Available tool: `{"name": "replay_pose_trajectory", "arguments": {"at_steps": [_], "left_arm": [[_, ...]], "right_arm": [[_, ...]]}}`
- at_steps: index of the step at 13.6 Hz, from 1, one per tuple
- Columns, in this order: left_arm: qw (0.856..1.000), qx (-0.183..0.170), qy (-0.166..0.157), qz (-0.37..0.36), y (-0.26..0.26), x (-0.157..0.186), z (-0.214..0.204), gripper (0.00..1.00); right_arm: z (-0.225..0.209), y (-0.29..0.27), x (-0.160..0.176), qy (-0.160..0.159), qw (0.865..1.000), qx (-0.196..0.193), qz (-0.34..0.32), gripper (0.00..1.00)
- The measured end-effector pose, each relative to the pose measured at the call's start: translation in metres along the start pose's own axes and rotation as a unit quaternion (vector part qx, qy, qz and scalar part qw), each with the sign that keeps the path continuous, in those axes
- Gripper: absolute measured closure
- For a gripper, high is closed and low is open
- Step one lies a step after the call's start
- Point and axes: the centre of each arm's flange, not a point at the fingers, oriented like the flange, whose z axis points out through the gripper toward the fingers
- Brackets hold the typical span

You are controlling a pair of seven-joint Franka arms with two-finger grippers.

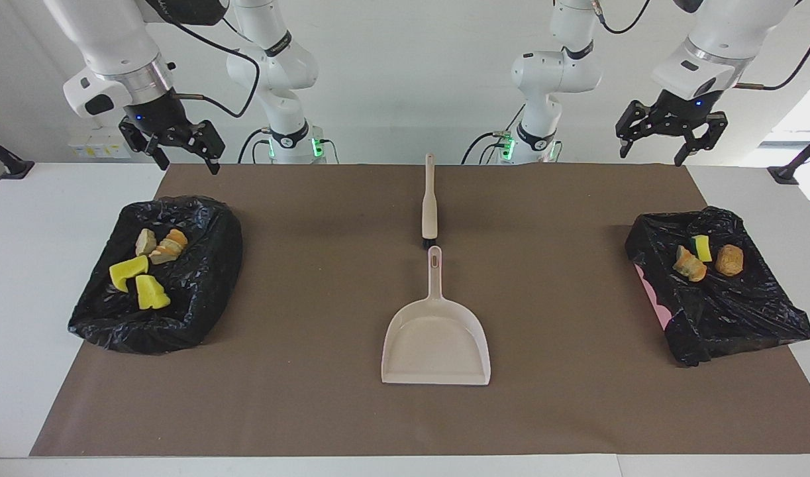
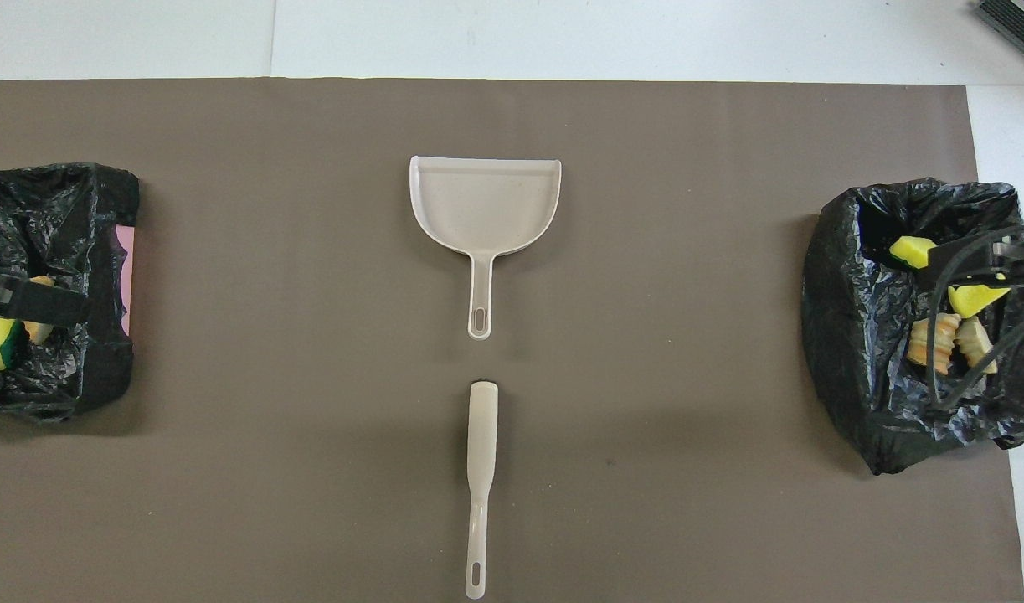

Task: Sweep and dump trash in bin

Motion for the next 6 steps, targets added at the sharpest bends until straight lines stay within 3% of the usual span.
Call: {"name": "replay_pose_trajectory", "arguments": {"at_steps": [6], "left_arm": [[1.0, 0.0, -0.002, -0.024, -0.0023, -0.001, 0.0004, 0.0]], "right_arm": [[0.0, 0.0, 0.0, 0.0, 1.0, 0.0, 0.0, 0.0]]}}
